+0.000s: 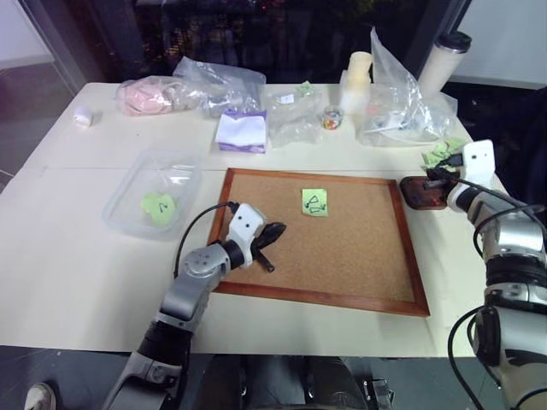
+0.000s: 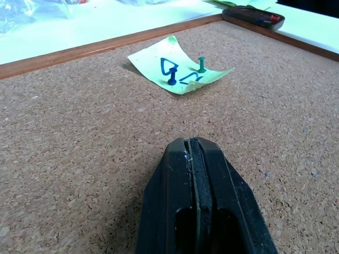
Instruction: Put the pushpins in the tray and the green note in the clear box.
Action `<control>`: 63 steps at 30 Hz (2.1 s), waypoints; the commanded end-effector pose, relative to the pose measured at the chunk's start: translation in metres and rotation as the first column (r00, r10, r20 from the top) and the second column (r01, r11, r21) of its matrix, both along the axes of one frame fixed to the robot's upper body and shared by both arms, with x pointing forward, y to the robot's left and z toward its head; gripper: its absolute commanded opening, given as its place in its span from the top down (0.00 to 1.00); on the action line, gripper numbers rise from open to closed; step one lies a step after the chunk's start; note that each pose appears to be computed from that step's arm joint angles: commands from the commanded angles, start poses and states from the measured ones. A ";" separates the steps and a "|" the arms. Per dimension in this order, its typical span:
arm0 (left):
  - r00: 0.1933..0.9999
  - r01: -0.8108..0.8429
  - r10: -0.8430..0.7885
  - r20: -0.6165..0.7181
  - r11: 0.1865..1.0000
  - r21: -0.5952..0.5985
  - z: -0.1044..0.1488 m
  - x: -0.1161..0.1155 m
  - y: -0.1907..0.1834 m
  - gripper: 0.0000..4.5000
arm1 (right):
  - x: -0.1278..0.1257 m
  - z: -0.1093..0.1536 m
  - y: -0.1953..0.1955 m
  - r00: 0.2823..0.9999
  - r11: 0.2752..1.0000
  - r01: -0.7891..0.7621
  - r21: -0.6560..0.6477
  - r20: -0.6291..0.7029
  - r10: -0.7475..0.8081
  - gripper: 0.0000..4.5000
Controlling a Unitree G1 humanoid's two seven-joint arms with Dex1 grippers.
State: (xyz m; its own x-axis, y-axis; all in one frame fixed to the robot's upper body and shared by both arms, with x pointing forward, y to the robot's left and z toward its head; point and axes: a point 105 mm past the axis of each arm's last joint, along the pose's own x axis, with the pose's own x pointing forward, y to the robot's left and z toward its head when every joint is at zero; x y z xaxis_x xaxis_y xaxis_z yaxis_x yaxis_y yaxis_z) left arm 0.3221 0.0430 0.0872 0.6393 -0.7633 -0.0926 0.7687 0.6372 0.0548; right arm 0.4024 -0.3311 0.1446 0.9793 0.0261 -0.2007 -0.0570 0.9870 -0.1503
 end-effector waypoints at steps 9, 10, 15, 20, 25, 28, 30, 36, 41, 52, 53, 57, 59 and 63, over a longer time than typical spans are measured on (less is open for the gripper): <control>1.000 -0.010 0.010 -0.014 1.000 0.021 -0.008 0.000 0.000 1.00 | 0.005 -0.006 -0.002 1.000 1.000 0.006 -0.005 0.006 -0.006 0.93; 1.000 -0.011 0.011 -0.013 1.000 0.022 -0.008 0.000 0.001 1.00 | 0.005 -0.007 -0.002 1.000 1.000 0.004 -0.005 0.005 -0.004 0.86; 1.000 -0.013 0.013 -0.010 1.000 0.022 -0.007 0.000 0.001 1.00 | 0.005 0.000 -0.002 1.000 1.000 0.004 0.004 0.030 -0.004 0.36; 1.000 -0.015 0.016 -0.011 1.000 0.019 -0.008 0.001 0.002 1.00 | 0.004 0.015 0.003 0.997 1.000 -0.025 -0.013 0.068 0.026 0.01; 1.000 -0.015 0.016 -0.011 1.000 0.022 -0.008 0.001 0.003 1.00 | -0.003 0.038 0.035 0.980 0.987 -0.163 -0.013 0.112 0.164 0.01; 1.000 -0.019 0.019 -0.010 1.000 0.022 -0.008 0.001 0.004 1.00 | -0.020 0.041 0.090 0.931 0.937 -0.350 0.008 0.110 0.347 0.01; 1.000 -0.019 0.019 -0.009 1.000 0.023 -0.008 0.001 0.004 1.00 | -0.032 0.034 0.116 0.902 0.905 -0.425 0.014 0.086 0.422 0.06; 1.000 -0.020 0.020 -0.009 0.999 0.024 -0.007 0.002 0.004 1.00 | -0.049 0.009 0.154 0.871 0.871 -0.490 0.036 0.027 0.490 0.65; 1.000 -0.020 0.020 -0.006 0.999 0.027 -0.007 0.002 0.004 1.00 | -0.052 -0.009 0.171 0.854 0.854 -0.519 0.035 -0.004 0.520 0.65; 1.000 -0.028 0.028 -0.001 0.999 0.032 -0.006 0.002 0.007 1.00 | -0.040 -0.022 0.190 0.833 0.833 -0.553 0.036 -0.019 0.554 0.65; 1.000 -0.029 0.030 -0.001 0.999 0.032 -0.006 0.002 0.007 1.00 | -0.039 -0.023 0.191 0.830 0.830 -0.557 0.033 -0.020 0.558 0.65; 0.999 -0.035 0.035 -0.002 0.999 0.031 -0.006 0.002 0.008 1.00 | -0.034 -0.026 0.195 0.827 0.827 -0.561 0.035 -0.021 0.562 0.65; 0.999 -0.038 0.039 -0.002 0.999 0.031 -0.006 0.002 0.008 1.00 | -0.032 -0.031 0.196 0.824 0.825 -0.564 0.039 -0.034 0.565 0.70; 0.999 -0.044 0.044 -0.002 0.999 0.032 -0.006 0.001 0.009 1.00 | -0.034 -0.036 0.198 0.815 0.816 -0.577 0.038 -0.046 0.578 0.99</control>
